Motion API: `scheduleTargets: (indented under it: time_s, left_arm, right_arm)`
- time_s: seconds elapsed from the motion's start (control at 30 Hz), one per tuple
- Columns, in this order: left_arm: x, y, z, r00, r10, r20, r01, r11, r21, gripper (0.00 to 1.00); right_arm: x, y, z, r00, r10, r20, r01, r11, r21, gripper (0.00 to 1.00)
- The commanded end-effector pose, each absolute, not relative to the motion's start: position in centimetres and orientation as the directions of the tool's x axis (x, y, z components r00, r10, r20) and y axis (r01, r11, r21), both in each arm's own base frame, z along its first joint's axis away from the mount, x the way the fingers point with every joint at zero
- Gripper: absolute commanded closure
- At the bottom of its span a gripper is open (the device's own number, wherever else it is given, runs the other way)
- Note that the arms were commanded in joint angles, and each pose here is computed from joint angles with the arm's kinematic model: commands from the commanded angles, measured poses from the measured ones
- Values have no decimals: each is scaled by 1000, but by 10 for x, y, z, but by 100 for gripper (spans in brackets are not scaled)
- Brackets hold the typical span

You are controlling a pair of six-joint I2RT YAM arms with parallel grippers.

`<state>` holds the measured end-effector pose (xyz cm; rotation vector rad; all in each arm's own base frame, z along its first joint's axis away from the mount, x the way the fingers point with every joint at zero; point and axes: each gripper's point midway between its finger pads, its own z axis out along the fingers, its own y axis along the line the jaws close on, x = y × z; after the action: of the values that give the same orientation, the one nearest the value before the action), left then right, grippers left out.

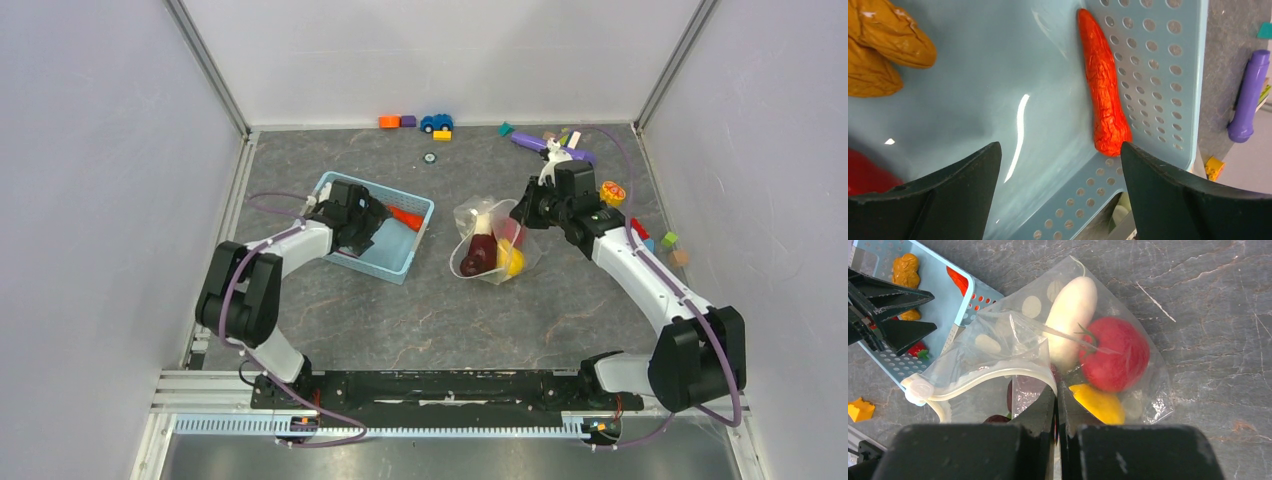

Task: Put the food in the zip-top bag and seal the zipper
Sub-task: Pick up the fake vegetable from the bin.

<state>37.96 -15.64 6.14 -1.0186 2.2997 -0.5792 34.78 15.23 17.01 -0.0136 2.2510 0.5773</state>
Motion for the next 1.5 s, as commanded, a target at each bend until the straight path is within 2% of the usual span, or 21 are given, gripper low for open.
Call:
scheduleTargets:
  time_s: [0.0,0.2,0.47,0.8,1.2,1.33,1.47]
  left_arm:
    - [409,-165,70,-474,-842,-259,-547,512,-662,9]
    - [425,-161,60,-418,-866,-274,-584,487,-650,17]
    - [444,-169,51,-434,-854,-286,-572,507,-645,27]
    - [448,-173,31,-451,-835,-316,-588,544,-599,43]
    - [447,-173,7,-464,-820,-335,-619,571,-539,56]
    - [445,-172,2,-471,-817,-333,-629,575,-523,68]
    - [441,-172,4,-473,-816,-334,-626,577,-524,88]
  right_arm:
    - [351,143,184,-627,177,-759,-203,903,378,95]
    - [352,137,183,-621,178,-763,-191,910,368,95]
    - [355,133,180,-625,178,-760,-181,914,363,96]
    - [355,133,173,-642,174,-747,-179,913,367,96]
    - [354,129,170,-643,182,-744,-166,915,367,96]
    - [354,127,170,-643,183,-744,-162,917,365,96]
    - [354,125,170,-640,186,-745,-159,917,365,97]
